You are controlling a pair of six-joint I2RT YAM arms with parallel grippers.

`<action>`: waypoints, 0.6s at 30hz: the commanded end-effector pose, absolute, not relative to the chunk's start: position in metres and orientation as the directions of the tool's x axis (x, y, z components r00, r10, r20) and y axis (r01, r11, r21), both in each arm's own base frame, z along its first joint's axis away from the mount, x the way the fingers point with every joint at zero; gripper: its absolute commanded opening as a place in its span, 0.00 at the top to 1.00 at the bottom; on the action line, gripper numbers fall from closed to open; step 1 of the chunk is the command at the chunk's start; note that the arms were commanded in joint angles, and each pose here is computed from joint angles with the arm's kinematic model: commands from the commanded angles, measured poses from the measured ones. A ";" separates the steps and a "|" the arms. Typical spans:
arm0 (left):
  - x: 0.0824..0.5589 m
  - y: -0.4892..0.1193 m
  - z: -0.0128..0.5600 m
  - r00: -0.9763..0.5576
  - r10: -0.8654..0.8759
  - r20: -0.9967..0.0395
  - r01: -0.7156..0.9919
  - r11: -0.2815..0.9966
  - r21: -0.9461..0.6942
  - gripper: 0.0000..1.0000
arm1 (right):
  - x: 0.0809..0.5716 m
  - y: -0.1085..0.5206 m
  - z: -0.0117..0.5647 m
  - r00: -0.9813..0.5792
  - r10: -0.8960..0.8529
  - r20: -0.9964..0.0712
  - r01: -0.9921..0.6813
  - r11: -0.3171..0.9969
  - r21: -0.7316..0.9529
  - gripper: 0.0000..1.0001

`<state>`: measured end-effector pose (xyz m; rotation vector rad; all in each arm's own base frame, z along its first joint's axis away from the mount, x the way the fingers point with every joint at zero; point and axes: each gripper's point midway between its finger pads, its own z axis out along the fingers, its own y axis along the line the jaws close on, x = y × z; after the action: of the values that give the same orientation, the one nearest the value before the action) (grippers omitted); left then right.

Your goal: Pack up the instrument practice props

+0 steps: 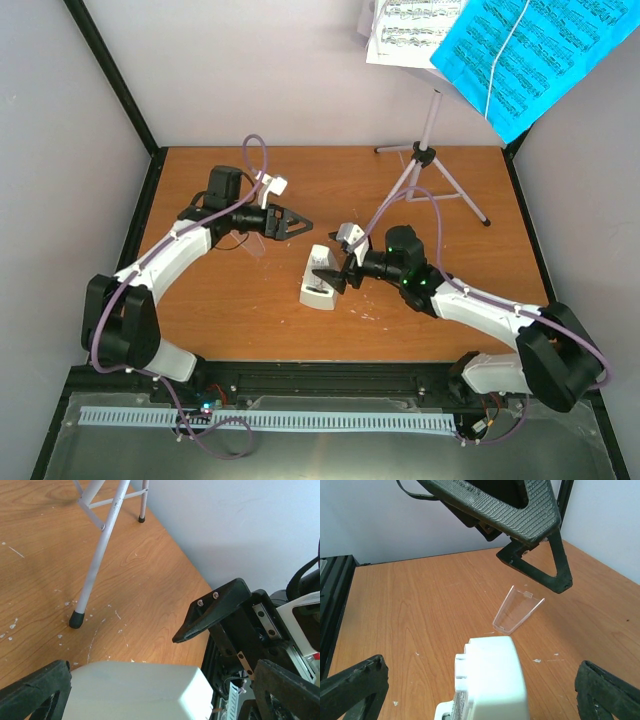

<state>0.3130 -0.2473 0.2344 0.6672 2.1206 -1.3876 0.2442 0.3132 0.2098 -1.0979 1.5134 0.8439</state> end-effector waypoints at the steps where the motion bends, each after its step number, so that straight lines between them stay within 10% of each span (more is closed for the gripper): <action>1: 0.313 -0.250 0.226 -0.706 0.143 -0.693 0.696 0.317 -0.644 0.01 | 0.243 0.319 0.196 0.000 -0.234 -0.972 -0.950 0.302 -0.073 0.00; 18: 0.314 -0.255 0.198 -0.724 0.171 -0.668 0.683 0.307 -0.663 0.04 | 0.264 0.319 0.158 -0.068 -0.237 -0.969 -0.920 0.391 -0.031 0.00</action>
<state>0.3114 -0.2523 0.1911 0.6926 2.1618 -1.4402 0.2554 0.3200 0.1578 -1.1250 1.5732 0.8166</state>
